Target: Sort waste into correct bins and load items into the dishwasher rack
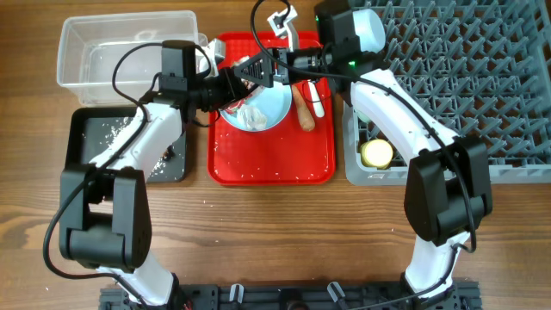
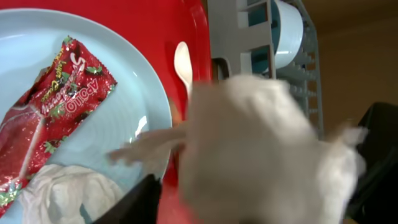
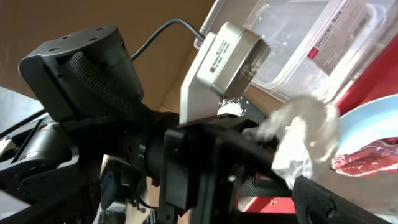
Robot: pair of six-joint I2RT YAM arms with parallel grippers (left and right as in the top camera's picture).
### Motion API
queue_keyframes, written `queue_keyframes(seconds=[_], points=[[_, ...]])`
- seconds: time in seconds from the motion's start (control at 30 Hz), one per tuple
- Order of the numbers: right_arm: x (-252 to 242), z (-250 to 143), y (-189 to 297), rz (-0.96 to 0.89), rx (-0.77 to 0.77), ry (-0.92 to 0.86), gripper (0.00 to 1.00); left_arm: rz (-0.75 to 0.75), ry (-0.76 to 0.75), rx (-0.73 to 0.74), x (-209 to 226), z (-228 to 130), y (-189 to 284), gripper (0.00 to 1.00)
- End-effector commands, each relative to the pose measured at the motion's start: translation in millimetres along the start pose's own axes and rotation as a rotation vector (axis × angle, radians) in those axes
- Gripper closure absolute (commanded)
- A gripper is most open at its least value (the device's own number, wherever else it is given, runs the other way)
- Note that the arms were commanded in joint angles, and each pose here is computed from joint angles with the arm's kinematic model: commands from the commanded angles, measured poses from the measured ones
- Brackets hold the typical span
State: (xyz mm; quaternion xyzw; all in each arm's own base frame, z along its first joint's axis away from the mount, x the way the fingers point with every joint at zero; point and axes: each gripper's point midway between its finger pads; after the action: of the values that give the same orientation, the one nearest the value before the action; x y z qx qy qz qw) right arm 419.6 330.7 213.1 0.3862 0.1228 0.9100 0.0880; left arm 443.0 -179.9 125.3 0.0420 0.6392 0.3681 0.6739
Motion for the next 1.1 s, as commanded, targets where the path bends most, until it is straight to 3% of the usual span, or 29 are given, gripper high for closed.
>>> queue_keyframes(seconds=[0.0,0.4,0.43,0.47,0.57,0.7,0.83,1.0,1.07], points=[[10.5,2.0,0.1,0.052,0.005,0.016,0.0,0.001,-0.01,-0.007,2.9,0.1,-3.4,0.96],[-1.3,6.7,10.2,0.018,-0.015,0.005,0.05,0.055,-0.009,-0.043,12.0,4.6,-4.0,0.96],[-4.4,8.0,13.3,0.01,-0.021,0.002,0.04,0.075,-0.013,-0.047,15.0,3.7,-4.9,0.93],[-7.7,9.4,17.1,0.003,-0.027,0.0,0.0,0.106,-0.046,-0.048,19.2,1.3,-6.8,0.85],[-22.6,17.7,35.2,-0.05,-0.062,-0.011,0.0,0.184,-0.109,-0.04,30.7,-6.0,-9.3,0.61],[-40.6,34.7,75.5,-0.15,-0.131,-0.01,0.01,0.25,-0.137,-0.028,44.0,-10.0,-6.9,0.47],[-52.3,44.7,120.8,-0.27,-0.177,0.017,0.0,0.282,-0.295,0.018,35.5,-14.8,-7.6,0.33],[-65.7,35.2,173.2,-0.495,-0.163,0.012,0.0,0.579,-0.52,-0.069,26.6,7.2,4.9,0.12],[-65.0,30.5,189.3,-0.552,-0.153,0.003,0.0,0.651,-0.64,-0.097,19.3,14.5,7.1,0.09]])
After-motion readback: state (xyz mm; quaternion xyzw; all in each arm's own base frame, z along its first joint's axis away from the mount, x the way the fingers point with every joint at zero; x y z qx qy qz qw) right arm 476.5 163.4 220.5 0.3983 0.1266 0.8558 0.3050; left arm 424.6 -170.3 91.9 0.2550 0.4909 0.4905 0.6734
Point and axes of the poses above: each gripper's point midway between its finger pads, its own y axis back along the fingers, its own x axis along the line the jaws close on, z = x × y, and after that the axes turned 11 degrees about y, right-handed
